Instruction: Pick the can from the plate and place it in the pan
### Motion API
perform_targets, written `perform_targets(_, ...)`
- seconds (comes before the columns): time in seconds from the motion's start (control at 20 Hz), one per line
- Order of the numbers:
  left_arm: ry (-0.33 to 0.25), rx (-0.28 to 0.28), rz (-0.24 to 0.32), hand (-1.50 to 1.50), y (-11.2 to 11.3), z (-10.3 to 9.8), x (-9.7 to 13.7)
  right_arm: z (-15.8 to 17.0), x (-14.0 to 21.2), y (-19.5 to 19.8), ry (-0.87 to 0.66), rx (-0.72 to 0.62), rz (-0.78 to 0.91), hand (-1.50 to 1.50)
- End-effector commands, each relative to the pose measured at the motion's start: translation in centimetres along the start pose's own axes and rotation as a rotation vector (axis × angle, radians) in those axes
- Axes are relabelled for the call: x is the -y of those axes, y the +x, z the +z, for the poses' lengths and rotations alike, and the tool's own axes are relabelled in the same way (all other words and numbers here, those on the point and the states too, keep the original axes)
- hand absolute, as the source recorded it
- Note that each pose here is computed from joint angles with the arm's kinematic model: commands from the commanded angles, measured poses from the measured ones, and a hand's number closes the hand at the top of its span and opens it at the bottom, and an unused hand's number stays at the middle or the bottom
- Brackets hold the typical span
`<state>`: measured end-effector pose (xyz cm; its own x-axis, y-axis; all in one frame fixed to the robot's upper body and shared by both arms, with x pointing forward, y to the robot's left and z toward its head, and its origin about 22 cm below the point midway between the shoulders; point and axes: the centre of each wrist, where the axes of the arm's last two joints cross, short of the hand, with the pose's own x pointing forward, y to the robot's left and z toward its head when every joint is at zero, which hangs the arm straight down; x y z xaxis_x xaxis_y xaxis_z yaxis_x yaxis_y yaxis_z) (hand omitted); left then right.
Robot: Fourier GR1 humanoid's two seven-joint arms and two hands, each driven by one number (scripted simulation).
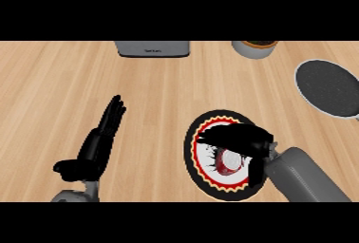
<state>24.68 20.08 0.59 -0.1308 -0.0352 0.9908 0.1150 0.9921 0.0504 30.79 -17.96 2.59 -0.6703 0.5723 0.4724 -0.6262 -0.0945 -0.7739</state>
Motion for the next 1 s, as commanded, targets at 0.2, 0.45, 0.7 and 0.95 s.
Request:
perform_targets(0.2,0.006,-0.009,-0.008,0.00,0.5,-1.6,-1.2,-2.0,-1.6,-1.0,0.031,-0.034,0.017,-1.50)
perform_targets(0.45,-0.006,0.001,-0.020,0.00,1.1,0.2,-0.6,-3.2,-3.9,-0.5,0.135,-0.020,0.094,1.50)
perform_targets(0.7,-0.011,0.003,0.003,0.00,1.2,-1.4,1.3,-5.5,-4.7,-0.2,0.124,0.002,0.189,1.50)
perform_targets(0.95,0.009,-0.001,-0.011,0.00,0.8,0.1,0.0,-3.6,-2.9,-1.6,0.048,0.020,0.189,1.50)
